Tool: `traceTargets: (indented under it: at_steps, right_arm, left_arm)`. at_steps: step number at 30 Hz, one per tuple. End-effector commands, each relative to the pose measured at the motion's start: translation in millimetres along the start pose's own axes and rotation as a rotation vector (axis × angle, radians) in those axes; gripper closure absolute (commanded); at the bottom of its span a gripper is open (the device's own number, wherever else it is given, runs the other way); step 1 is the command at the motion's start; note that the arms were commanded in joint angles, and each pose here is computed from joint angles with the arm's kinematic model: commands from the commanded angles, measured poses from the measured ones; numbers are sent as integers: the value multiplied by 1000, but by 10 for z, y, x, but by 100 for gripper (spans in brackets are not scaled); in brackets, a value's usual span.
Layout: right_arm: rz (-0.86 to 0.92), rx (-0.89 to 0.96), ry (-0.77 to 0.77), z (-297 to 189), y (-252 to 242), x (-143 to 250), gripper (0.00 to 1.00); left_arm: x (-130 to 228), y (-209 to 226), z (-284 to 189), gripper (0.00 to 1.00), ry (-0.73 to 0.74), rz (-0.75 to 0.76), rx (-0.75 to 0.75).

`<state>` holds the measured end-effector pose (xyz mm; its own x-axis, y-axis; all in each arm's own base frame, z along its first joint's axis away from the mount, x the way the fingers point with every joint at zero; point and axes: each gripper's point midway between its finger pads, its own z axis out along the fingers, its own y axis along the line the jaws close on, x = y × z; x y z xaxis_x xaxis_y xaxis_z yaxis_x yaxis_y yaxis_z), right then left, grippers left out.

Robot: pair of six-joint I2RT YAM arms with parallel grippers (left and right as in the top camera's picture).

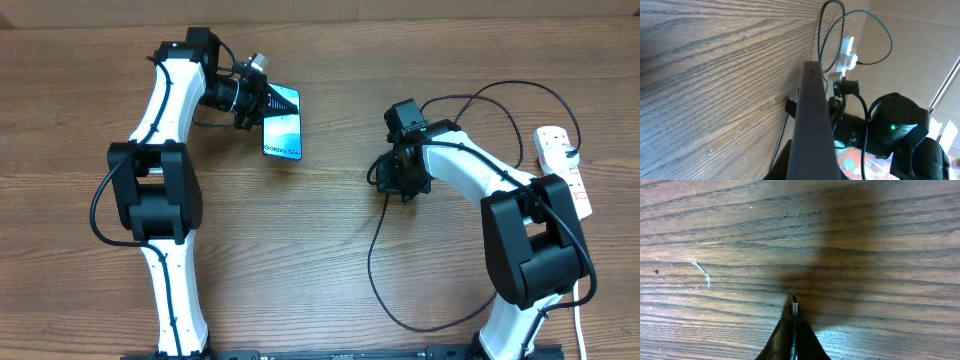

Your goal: Plug charger to phone and switch on socket

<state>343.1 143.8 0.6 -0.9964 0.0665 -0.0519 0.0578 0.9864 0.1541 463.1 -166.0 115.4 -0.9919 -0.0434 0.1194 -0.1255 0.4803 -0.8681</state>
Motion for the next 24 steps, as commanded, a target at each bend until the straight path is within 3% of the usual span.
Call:
traceTargets:
  at_steps: [1,8,16,24]
  right_arm:
    - [-1,-9,29,42,-8,91,96]
    - [-90,-376,85,-188,448,84,96]
    - [-324,-1048,50,-1154,1027,185,96]
    - [-417,-1252,32,-1455,1208,287,96]
  left_arm:
    - [25,-176,5,96,11,45,74]
    - [74,-559,-69,96,29,134,303]
    - [61,-902,-213,96,32,223,513]
    - [123,-972,-73,96,70,212,511]
